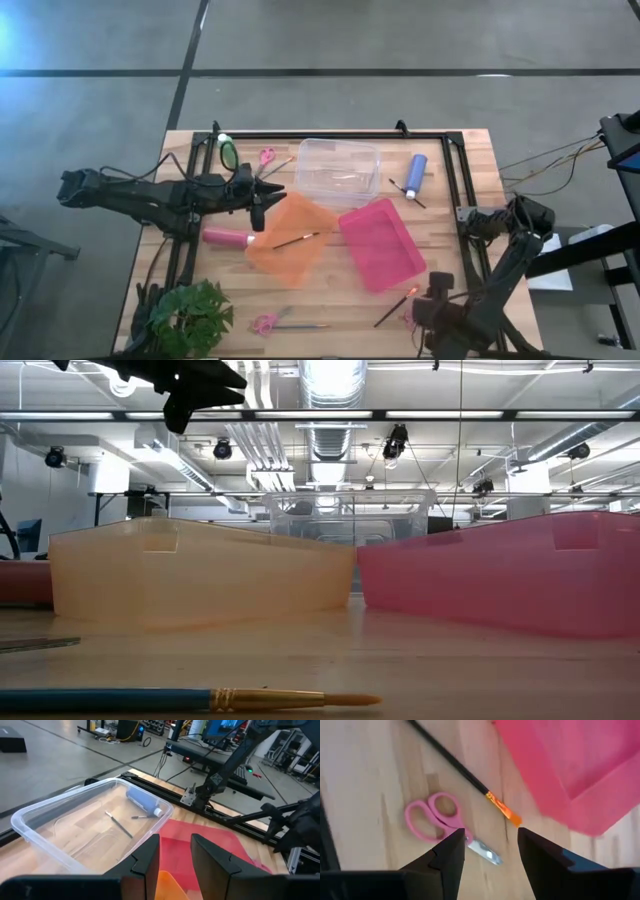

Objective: Pick & Place Paint Supplies
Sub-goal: Put the black paint brush into the orange bin

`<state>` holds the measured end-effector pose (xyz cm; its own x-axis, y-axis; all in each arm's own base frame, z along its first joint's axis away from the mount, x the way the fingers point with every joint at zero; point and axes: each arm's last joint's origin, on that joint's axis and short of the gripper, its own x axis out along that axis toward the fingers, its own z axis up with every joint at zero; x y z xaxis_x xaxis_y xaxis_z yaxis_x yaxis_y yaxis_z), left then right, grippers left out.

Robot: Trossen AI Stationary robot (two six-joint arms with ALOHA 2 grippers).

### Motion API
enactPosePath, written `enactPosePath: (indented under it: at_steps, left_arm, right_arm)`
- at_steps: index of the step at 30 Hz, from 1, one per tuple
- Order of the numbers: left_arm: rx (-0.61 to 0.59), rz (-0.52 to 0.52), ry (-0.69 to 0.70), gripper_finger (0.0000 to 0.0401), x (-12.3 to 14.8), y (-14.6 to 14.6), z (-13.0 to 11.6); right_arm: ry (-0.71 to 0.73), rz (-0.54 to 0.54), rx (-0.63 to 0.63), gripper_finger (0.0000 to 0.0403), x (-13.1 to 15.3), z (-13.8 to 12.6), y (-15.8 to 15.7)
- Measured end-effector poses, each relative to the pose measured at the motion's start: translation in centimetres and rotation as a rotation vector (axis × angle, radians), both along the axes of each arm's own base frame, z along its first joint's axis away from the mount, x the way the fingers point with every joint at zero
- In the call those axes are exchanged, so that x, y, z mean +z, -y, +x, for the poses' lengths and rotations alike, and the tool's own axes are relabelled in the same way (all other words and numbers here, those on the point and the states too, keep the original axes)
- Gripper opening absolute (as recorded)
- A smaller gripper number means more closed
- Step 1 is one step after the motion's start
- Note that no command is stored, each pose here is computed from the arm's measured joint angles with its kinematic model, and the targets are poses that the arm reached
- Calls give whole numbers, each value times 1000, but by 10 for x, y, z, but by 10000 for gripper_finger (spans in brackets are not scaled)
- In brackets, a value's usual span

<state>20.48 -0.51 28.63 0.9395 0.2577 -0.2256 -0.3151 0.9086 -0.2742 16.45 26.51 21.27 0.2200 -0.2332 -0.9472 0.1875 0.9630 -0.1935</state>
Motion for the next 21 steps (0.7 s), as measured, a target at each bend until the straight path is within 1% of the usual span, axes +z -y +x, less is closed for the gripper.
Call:
enactPosePath:
  at_steps: [4, 7, 9, 11, 14, 18, 21]
  left_arm:
    - [4, -11, 3, 121, 0, 0, 0]
    - [13, -40, 16, 121, 0, 0, 0]
    - [32, -68, 30, 121, 1, 0, 0]
    - [51, -91, 40, 121, 1, -1, 0]
    - [57, -113, 47, 121, 1, -1, 0]
    - [65, -151, 61, 121, 1, -1, 0]
    - [69, -168, 69, 121, 2, -1, 0]
  right_arm:
    - [57, 7, -186, 178, -14, -13, 4]
    - [183, 41, -321, 178, -17, -23, 5]
    - [280, 61, -355, 178, -18, -30, 3]
    - [343, 65, -345, 178, -20, -36, 2]
    - [378, 81, -308, 178, -28, -45, 0]
    - [467, 97, -226, 178, -42, -56, -2]
    - [503, 89, -196, 178, -56, -63, 3]
